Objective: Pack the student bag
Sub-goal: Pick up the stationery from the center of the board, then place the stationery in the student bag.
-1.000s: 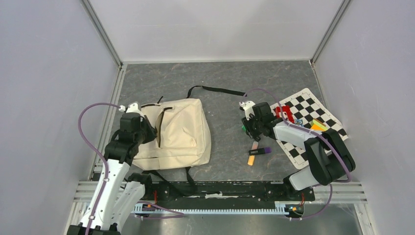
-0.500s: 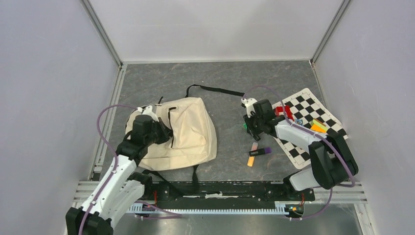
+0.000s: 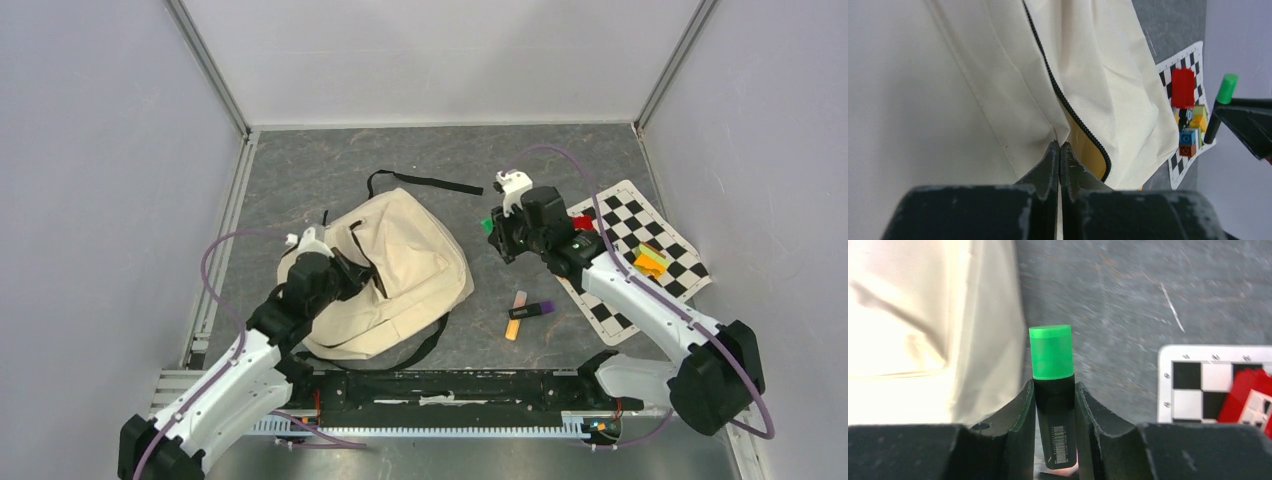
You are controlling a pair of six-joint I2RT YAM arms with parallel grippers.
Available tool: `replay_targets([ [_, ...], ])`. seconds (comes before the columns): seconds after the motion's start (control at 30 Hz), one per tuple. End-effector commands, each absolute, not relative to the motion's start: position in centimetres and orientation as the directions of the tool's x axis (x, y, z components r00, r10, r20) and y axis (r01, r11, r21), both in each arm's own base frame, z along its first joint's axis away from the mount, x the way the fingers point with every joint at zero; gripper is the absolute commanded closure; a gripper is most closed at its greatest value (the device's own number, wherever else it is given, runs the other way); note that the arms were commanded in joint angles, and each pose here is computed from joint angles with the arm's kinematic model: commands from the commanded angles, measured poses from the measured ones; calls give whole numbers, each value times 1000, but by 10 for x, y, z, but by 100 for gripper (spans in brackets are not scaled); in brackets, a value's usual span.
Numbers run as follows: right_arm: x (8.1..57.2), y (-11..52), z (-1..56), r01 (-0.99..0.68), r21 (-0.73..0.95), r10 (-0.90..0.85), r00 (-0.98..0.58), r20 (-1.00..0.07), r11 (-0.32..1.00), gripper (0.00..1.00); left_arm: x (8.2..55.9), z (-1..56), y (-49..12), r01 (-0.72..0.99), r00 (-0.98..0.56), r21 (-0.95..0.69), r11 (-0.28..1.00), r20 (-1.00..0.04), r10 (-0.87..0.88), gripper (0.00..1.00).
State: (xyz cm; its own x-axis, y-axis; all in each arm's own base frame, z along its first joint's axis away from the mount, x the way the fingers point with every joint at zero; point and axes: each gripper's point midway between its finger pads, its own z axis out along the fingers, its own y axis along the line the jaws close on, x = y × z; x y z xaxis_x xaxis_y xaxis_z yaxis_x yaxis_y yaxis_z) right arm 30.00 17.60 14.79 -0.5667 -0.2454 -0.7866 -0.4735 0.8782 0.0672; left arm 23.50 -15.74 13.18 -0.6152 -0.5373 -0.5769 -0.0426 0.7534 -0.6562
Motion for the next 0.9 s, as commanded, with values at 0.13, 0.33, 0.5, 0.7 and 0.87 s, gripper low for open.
replay_targets([
  [0.13,275,279,239,-581,223,-72,-442,-894,783,100,219,107,-118,-247,-481,-705,665,-506,-716,98],
  [0.33,238,349,272,-652,370,77,-432,-899,662,100,212,103,-110,-275,-468,-700,659,-501,-728,98],
  [0.5,210,398,286,-692,425,134,-433,-891,583,100,209,103,-105,-286,-457,-694,661,-507,-731,98],
  [0.7,195,455,282,-764,376,72,-400,-914,524,100,207,103,-106,-282,-462,-696,660,-504,-729,98],
  [0.87,194,484,270,-790,340,46,-369,-928,511,100,208,107,-108,-271,-461,-704,656,-504,-731,98],
])
